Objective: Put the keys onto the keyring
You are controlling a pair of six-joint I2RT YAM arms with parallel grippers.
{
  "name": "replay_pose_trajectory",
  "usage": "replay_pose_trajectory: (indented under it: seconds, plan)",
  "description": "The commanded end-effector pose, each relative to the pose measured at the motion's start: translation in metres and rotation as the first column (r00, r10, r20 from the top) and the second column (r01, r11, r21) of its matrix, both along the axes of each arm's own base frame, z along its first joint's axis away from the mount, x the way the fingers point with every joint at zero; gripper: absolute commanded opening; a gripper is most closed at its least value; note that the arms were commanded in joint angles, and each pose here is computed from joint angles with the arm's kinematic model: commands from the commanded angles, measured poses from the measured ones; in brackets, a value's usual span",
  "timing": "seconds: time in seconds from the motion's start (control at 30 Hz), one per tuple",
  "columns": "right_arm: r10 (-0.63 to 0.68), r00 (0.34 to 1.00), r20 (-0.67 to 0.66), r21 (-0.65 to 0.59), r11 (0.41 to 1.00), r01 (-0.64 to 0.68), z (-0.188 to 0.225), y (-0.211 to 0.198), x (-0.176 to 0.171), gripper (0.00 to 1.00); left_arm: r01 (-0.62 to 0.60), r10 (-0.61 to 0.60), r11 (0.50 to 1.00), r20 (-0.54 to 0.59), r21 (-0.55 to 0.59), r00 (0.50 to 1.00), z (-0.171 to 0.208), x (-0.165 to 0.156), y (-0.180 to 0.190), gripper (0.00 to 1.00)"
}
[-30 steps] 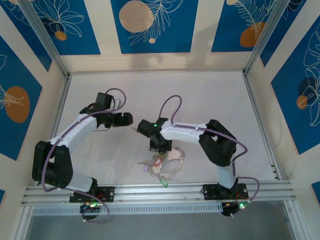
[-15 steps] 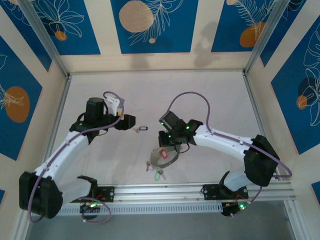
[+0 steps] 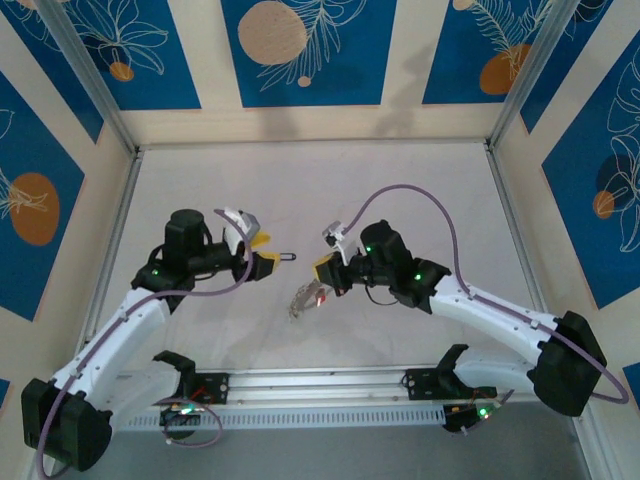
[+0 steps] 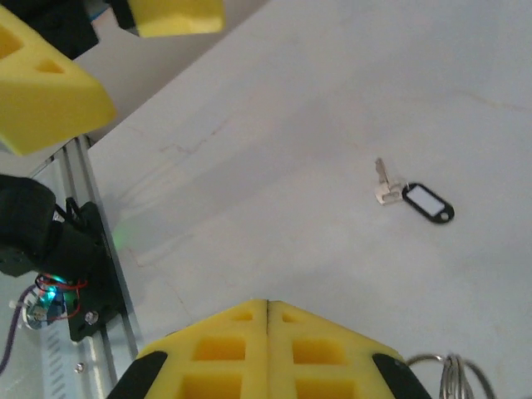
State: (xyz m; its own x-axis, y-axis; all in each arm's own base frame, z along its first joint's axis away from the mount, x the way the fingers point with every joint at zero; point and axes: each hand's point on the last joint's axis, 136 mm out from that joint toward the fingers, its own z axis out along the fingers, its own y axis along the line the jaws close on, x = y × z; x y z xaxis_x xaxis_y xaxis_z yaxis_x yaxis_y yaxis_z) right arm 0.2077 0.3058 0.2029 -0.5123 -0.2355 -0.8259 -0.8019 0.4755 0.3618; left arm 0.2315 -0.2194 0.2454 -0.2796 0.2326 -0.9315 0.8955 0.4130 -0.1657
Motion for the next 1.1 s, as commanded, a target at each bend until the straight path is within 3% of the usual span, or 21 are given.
replay_pose_trajectory:
  seconds: [0.0,0.1,0.17,0.2,0.37,0.8,0.93,1.07]
  plan:
    - [0.137,0.952,0.275,0.144,0.973,-0.181,0.046,0.014,-0.006,0.0,0.169,-0.167,0.985,0.069,-0.023,0.984,0.007,-0.019,-0.017,0.57]
    - [0.149,0.921,0.361,0.153,0.964,-0.216,0.053,0.015,-0.005,0.0,0.277,-0.275,0.961,0.117,-0.004,0.954,0.007,-0.035,-0.029,0.53]
    - [0.146,0.906,0.398,0.166,0.96,-0.228,0.057,0.015,-0.003,0.0,0.373,-0.37,0.928,0.176,0.019,0.912,0.004,-0.051,-0.034,0.39]
    - [0.146,0.901,0.408,0.169,0.958,-0.232,0.058,0.014,-0.002,0.0,0.381,-0.38,0.924,0.183,0.029,0.907,0.0,-0.053,-0.036,0.38]
    - [0.171,0.884,0.435,0.153,0.954,-0.259,0.044,0.012,0.0,0.0,0.293,-0.297,0.955,0.178,0.049,0.938,-0.022,-0.031,-0.041,0.39]
    - [0.265,0.849,0.458,0.146,0.919,-0.365,0.023,0.019,-0.006,0.0,0.394,-0.399,0.917,0.154,0.059,0.904,-0.046,-0.046,-0.061,0.31]
    - [0.28,0.843,0.46,0.15,0.911,-0.384,0.022,0.021,-0.008,0.0,0.373,-0.38,0.925,0.155,0.074,0.912,-0.053,-0.043,-0.06,0.25]
    - [0.286,0.835,0.469,0.148,0.907,-0.394,0.023,0.021,-0.009,0.0,0.331,-0.343,0.939,0.173,0.095,0.923,-0.056,-0.034,-0.059,0.26]
